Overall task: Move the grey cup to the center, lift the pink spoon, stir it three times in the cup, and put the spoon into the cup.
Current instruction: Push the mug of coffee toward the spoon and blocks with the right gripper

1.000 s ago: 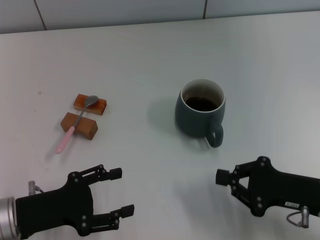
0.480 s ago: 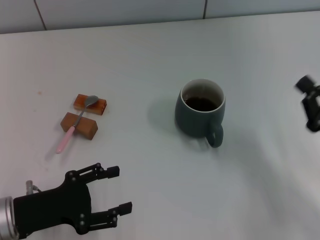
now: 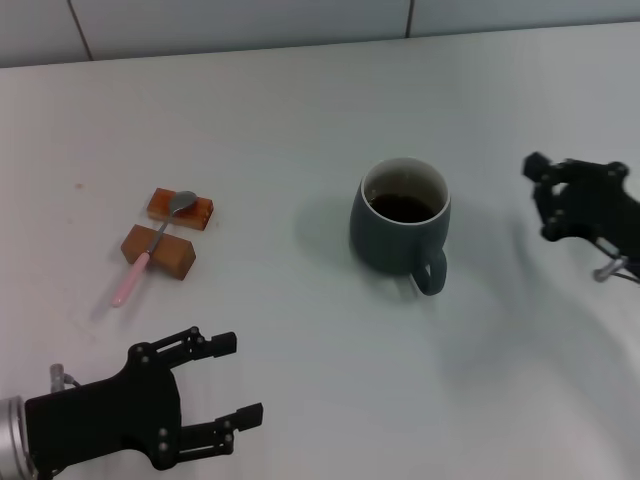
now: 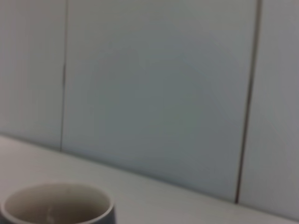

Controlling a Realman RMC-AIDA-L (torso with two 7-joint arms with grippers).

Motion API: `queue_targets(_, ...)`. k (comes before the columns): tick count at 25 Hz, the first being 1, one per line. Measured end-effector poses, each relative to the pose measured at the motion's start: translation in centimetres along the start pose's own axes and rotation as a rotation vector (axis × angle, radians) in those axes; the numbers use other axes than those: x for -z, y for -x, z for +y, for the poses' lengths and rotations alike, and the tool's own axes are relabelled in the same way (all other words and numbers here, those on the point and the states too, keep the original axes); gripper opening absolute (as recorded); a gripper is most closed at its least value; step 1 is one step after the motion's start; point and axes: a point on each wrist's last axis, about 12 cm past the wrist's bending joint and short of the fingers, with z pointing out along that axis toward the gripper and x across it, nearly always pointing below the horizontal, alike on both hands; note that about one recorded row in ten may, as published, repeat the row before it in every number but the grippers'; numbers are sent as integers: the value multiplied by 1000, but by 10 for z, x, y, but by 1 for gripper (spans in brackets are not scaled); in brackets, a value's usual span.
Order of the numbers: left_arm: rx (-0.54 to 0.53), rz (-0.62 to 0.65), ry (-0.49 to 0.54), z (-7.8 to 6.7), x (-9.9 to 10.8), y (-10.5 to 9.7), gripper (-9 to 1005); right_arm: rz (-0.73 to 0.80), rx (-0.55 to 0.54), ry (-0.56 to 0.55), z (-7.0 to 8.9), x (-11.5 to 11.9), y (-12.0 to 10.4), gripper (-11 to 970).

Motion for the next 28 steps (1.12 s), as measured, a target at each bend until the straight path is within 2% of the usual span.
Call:
queue_targets(6, 2, -4, 5, -1, 0, -1, 803, 59, 59, 64, 20, -30, 0, 24)
queue_targets(9, 0, -5, 5, 0, 0, 0, 803, 69, 65, 88, 26, -36, 0, 23)
queue_targets(28, -2, -10, 11, 1, 1, 1, 801, 57, 10, 249, 70, -82, 21, 25)
